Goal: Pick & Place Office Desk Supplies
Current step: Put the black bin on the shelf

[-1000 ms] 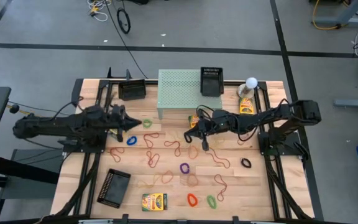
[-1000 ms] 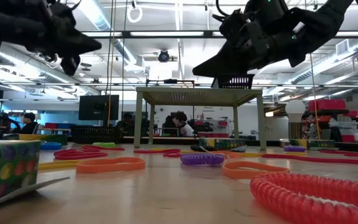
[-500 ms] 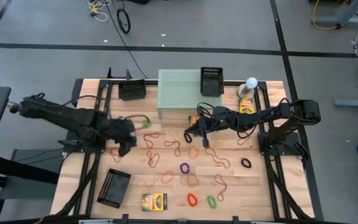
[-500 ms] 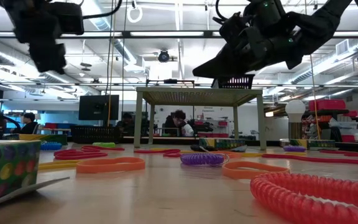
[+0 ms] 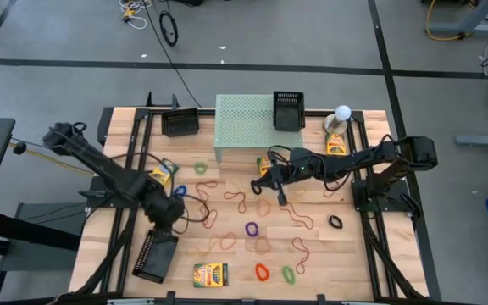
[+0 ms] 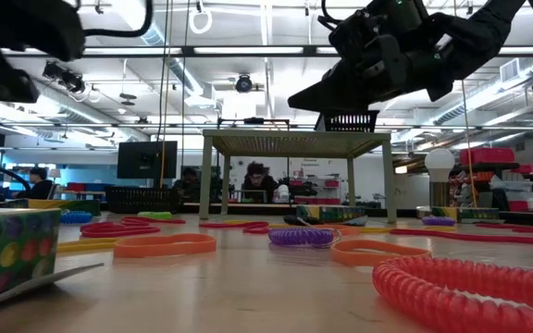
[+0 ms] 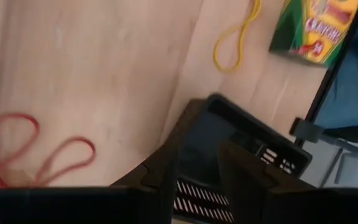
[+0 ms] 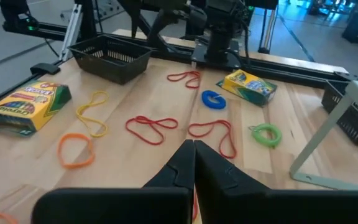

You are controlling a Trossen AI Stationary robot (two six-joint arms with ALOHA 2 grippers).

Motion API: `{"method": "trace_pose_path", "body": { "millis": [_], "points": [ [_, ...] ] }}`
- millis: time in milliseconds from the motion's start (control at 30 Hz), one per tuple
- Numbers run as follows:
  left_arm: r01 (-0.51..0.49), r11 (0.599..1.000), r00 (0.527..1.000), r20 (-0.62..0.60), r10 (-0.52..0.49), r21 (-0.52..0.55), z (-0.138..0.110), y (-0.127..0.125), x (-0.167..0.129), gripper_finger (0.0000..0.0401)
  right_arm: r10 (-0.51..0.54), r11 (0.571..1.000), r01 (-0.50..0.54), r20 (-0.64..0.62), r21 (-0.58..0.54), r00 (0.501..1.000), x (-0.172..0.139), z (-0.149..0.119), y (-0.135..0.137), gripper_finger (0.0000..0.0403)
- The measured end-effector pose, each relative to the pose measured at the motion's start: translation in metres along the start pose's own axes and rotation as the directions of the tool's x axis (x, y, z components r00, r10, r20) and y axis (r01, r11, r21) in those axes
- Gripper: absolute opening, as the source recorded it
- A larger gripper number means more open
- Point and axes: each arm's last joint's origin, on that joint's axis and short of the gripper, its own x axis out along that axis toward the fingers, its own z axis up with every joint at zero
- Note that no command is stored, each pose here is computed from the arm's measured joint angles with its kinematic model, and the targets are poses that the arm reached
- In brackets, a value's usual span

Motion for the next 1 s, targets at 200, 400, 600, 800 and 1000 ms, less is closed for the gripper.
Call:
{"method": "trace_pose_path", "body": {
  "millis": [200,400,600,800,1000],
  "points": [
    [-0.001,0.999,1.0,-0.023,0.0,-0.04,-0.007,-0.007,0.005,0.0121,-0.002,1.0,0.002,0.007,-0.007,1.0,0.0,0.001,0.0,0.0007],
    [0.0,0.999,1.0,-0.031,-0.001,-0.036,-0.01,-0.01,0.006,0.0122,-0.002,1.0,0.002,0.007,-0.003,1.0,0.0,0.001,0.0,0.0007],
    [-0.069,0.997,0.997,-0.037,0.068,-0.02,-0.007,-0.009,0.016,0.0164,-0.002,1.0,0.002,0.007,-0.007,1.0,0.0,0.001,0.0,0.0007],
    [-0.139,0.989,0.987,-0.075,0.142,0.043,-0.004,-0.008,0.031,0.0228,-0.002,1.0,0.002,0.008,-0.007,1.0,0.0,0.001,0.0,0.0007],
    [-0.187,0.978,0.972,-0.124,0.198,0.095,-0.001,-0.008,0.048,0.0201,-0.002,1.0,0.002,0.008,-0.007,1.0,0.0,0.001,0.0,0.0007]
  ]
}}
